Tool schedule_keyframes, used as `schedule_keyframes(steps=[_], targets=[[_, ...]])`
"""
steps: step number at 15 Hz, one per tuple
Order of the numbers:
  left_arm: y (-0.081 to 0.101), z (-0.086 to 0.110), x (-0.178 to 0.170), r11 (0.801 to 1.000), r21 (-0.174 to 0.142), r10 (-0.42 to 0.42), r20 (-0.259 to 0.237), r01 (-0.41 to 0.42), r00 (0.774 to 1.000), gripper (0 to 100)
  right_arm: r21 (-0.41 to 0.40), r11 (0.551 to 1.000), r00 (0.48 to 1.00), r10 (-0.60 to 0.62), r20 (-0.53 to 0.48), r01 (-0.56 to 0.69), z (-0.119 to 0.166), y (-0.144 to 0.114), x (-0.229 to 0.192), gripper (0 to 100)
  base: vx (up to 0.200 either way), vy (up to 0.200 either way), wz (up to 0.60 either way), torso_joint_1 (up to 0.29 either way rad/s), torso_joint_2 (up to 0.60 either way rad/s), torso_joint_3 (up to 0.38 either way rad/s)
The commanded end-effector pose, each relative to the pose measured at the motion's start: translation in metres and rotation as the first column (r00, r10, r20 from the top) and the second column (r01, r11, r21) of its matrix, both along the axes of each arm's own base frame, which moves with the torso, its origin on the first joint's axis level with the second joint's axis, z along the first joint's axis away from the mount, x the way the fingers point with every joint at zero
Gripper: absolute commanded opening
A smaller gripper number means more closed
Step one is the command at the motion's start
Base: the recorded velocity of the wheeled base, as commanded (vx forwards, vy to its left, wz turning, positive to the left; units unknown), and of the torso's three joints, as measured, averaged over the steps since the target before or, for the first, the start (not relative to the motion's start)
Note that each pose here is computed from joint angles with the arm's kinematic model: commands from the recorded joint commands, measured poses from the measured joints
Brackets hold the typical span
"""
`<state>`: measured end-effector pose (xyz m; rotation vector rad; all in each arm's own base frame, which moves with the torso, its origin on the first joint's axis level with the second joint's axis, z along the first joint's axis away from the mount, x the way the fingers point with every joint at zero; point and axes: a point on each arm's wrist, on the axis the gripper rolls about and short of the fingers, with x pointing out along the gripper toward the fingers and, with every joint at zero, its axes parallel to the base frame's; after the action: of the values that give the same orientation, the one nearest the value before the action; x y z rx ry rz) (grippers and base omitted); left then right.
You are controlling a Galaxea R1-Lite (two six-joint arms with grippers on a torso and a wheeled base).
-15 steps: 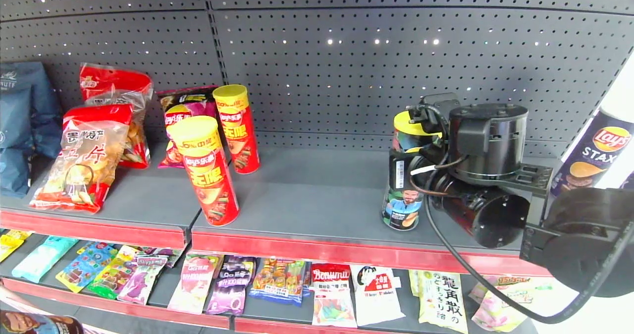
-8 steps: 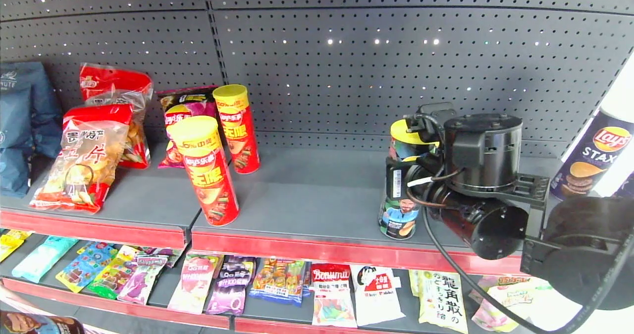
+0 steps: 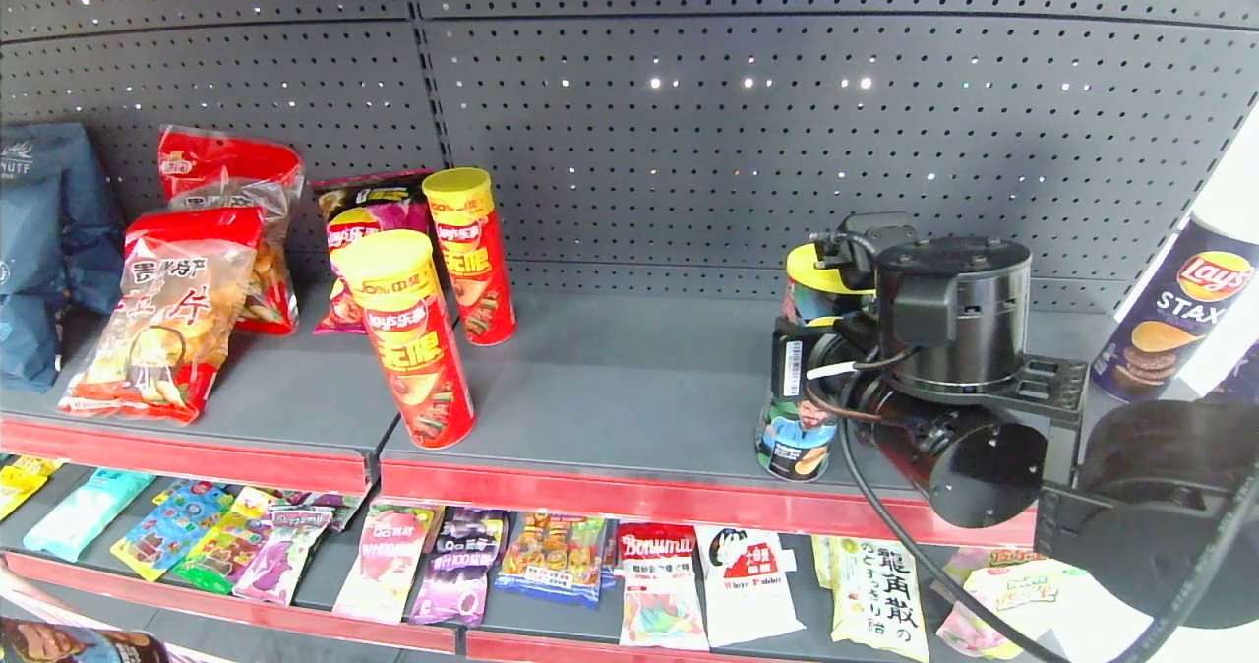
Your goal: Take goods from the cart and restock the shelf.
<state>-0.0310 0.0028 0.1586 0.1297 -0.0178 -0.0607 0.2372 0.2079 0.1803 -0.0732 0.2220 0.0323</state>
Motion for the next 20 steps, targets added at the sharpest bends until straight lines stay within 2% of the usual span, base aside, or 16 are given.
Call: schedule_keyframes(steps=[1,11,20], targets=[[0.0000,-0.0001,0.0000,1.000,0.000,0.000,0.000,0.000,1.000,0,0.004,1.000,1.000,0.012,0.002,-0.012,0.0008,0.0026,-0.0029,0,0.000,0.000,0.00,0.000,0.00,0.000],[0.0001,-0.0008,-0.0010,1.000,-0.001,0.000,0.006,0.000,1.000,0,-0.011,1.000,1.000,0.004,-0.006,-0.004,-0.0030,0.0033,-0.0027,0,0.000,0.000,0.00,0.000,0.00,0.000],[0.0000,-0.0032,-0.0001,1.000,0.000,0.000,-0.003,0.000,1.000,0,-0.040,0.997,0.997,-0.073,0.008,0.073,-0.0050,0.0059,0.0012,0,0.000,0.000,0.00,0.000,0.00,0.000]])
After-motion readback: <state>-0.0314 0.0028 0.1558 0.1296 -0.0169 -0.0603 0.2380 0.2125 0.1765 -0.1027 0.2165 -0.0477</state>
